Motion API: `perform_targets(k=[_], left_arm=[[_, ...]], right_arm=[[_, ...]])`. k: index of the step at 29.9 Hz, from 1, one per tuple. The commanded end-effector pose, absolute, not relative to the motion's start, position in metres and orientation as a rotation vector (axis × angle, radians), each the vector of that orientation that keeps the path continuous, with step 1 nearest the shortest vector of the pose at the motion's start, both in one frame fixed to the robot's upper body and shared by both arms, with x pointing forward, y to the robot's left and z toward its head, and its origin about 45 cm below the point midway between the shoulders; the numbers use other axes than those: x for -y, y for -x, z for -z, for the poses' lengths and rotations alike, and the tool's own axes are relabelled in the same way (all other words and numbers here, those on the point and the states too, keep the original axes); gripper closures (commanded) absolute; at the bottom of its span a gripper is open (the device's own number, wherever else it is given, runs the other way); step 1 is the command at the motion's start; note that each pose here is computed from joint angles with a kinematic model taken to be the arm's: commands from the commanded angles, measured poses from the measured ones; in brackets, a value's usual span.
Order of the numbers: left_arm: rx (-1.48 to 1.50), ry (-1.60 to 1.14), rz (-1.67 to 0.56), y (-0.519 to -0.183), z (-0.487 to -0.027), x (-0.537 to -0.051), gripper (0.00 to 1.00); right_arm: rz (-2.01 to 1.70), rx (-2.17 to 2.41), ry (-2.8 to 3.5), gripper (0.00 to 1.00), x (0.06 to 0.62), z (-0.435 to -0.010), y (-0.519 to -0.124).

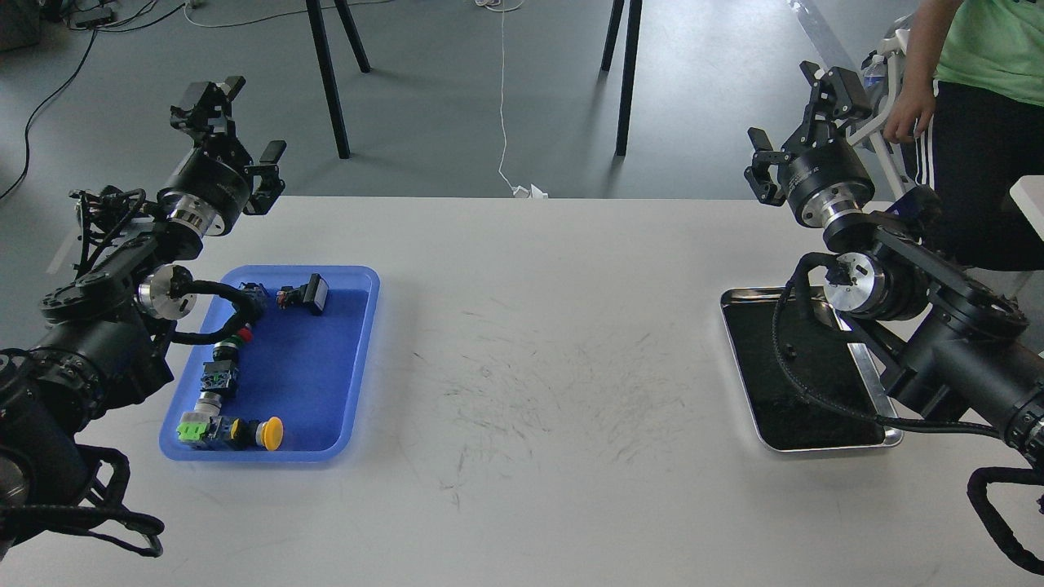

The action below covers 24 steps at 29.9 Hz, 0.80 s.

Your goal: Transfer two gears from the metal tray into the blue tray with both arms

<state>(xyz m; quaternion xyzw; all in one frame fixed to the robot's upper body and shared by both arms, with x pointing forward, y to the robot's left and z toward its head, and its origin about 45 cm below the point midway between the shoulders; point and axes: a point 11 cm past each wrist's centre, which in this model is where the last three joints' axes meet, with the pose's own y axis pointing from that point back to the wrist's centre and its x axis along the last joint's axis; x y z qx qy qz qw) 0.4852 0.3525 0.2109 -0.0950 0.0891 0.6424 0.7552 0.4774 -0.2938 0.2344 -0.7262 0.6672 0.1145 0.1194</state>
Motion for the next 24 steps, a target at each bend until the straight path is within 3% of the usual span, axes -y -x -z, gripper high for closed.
perform_targets(k=[1,13,24], left_arm=[[-0.194,0.207,-1.402,-0.485,-0.211,-0.353,0.02],[-0.192,0.206,-1.401,-0.485,-0.212,-0.353,0.02],[-0.193,0.205,-1.401,-0.485,-0.211,-0.353,0.02]], right_arm=[[-0.331,-1.950,2.127,0.01,0.294,-0.235,-0.478],[-0.292,-1.981,2.217,0.01,0.310,-0.240,-0.476],[-0.116,-1.953,2.717,0.01,0.324,-0.257,-0.461]])
